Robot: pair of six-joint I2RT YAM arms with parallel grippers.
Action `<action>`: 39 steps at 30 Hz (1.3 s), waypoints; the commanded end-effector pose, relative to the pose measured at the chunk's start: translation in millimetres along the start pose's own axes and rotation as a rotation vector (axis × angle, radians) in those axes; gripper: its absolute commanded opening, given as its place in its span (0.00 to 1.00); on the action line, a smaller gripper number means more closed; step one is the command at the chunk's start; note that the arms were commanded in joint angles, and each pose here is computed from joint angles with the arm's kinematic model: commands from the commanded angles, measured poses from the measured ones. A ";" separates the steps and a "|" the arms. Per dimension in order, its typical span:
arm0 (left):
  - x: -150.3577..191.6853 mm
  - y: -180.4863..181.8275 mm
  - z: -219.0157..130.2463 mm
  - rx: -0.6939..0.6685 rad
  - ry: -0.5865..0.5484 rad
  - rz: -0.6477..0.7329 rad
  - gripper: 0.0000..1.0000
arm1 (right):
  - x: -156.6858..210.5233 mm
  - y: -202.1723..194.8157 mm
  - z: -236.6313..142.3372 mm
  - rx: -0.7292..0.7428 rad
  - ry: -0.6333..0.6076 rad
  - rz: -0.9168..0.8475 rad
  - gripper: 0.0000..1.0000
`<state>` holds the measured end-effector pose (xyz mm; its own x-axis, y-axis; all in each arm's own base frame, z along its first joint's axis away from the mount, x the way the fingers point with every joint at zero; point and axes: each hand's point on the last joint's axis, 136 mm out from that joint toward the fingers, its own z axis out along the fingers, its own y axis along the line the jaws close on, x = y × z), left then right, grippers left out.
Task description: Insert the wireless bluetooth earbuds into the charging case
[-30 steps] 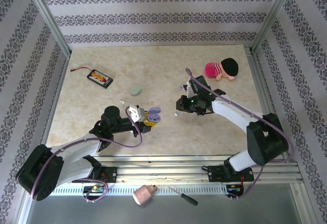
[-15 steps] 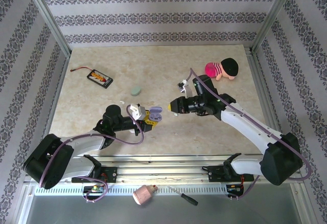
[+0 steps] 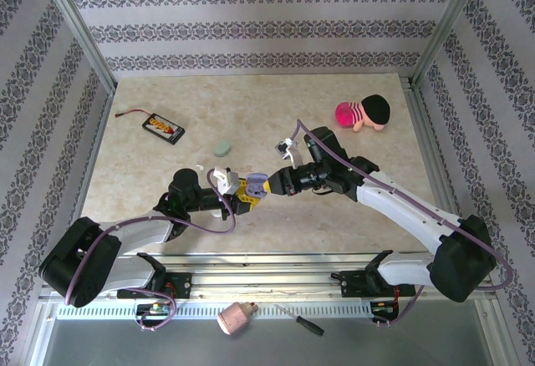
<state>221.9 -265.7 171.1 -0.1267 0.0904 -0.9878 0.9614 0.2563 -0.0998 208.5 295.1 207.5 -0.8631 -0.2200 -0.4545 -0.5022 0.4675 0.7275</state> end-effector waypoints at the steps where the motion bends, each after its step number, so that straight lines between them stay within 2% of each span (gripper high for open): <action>1: -22.7 -1.3 -1.2 0.023 -0.060 0.042 0.14 | -8.0 13.9 0.7 -0.037 -0.010 -0.065 0.15; 20: -31.8 -2.6 -1.5 0.032 -0.095 0.040 0.14 | 1.2 -0.6 13.1 0.009 0.018 -0.076 0.17; 25: -30.9 -2.2 -1.8 0.029 -0.095 0.039 0.14 | -1.0 3.8 9.6 0.012 0.011 -0.087 0.30; 32: -28.1 0.5 -1.4 0.014 -0.094 0.041 0.14 | -4.0 12.8 -2.0 0.014 -0.020 -0.129 0.45; 35: -24.3 3.0 -2.6 -0.005 -0.087 0.043 0.14 | -3.7 18.4 -14.5 0.019 -0.064 -0.198 0.51; 39: -18.7 6.7 -5.8 -0.023 -0.069 0.038 0.14 | -8.3 21.8 -38.5 0.027 -0.151 -0.240 0.53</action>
<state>224.5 -265.0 182.5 -0.1247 0.0478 -0.9910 0.9598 0.2591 -0.1083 200.4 285.8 233.7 -0.7553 -0.2284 -0.6143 -0.6432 0.4380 0.6280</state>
